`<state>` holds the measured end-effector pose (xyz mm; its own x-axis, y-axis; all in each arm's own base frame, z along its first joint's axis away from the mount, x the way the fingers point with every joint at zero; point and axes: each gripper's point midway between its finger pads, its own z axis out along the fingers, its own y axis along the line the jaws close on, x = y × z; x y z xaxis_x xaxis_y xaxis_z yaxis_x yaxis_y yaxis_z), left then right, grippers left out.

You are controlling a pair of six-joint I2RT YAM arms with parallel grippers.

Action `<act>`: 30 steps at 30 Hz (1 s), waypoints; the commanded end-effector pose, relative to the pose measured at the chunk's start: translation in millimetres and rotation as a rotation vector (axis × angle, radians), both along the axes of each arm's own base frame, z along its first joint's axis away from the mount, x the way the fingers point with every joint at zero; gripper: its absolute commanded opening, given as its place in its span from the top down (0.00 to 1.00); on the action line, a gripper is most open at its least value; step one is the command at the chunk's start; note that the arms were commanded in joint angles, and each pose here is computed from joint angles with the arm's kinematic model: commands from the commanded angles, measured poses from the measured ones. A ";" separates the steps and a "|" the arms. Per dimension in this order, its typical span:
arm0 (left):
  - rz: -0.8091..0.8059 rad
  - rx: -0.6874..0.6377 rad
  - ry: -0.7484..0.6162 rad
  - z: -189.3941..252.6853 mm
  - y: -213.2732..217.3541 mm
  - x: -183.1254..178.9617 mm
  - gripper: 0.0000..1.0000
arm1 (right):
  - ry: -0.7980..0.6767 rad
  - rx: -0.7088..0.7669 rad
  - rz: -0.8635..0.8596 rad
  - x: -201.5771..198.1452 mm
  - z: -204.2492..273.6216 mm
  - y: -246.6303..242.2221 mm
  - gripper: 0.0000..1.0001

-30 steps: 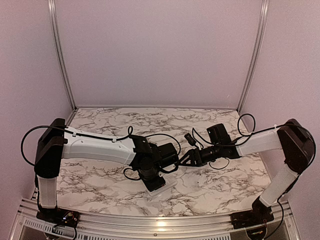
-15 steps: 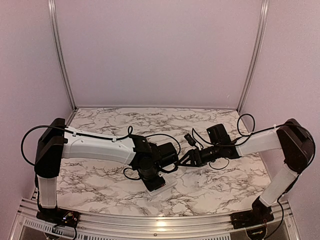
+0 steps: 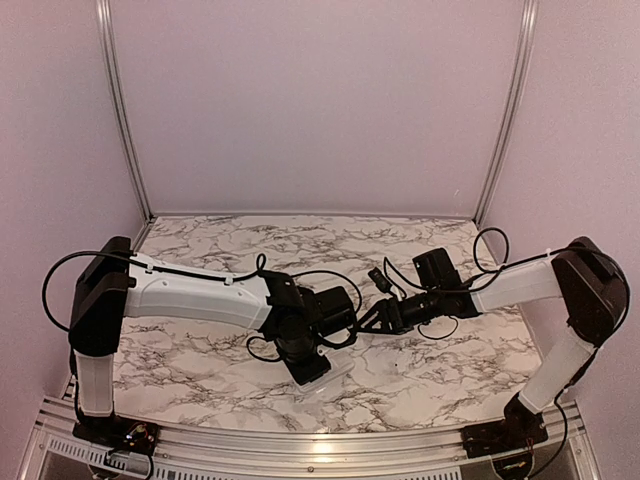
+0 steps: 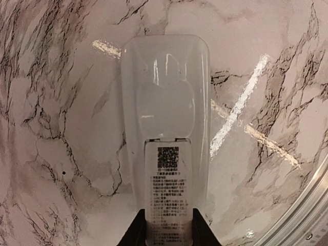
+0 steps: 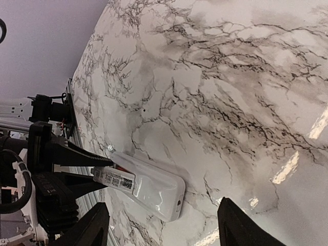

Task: Load the batteries into the remote control
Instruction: Load the battery cover onto the remote control without the battery cover.

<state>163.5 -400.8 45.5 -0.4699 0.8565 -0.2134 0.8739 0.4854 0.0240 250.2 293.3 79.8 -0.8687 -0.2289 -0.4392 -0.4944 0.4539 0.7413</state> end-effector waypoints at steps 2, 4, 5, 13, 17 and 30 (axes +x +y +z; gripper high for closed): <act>0.015 0.041 0.005 -12.0 7.8 -1.8 0.85 | -0.016 0.017 0.008 4.7 2.7 1.8 0.29; 0.025 0.042 -0.002 -12.0 7.3 0.3 0.84 | -0.016 0.017 0.008 4.6 2.5 1.7 0.29; 0.029 0.041 -0.007 -11.4 6.5 1.8 0.84 | -0.015 0.017 0.009 4.2 2.1 1.5 0.30; 0.055 0.045 -0.040 -11.5 3.0 10.5 0.83 | -0.012 0.017 0.009 3.6 1.4 1.5 0.30; 0.068 0.050 -0.050 -12.9 2.9 13.0 0.82 | -0.014 0.018 0.008 4.1 1.9 1.6 0.30; 0.069 0.029 -0.019 -7.9 1.5 7.7 0.70 | -0.010 0.019 0.011 3.1 1.1 1.6 0.30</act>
<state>168.4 -400.9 41.2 -0.5073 0.8362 -0.2083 0.8481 0.5274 0.0519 248.3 294.1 81.1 -0.8687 -0.2333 -0.4369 -0.4950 0.4421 0.7480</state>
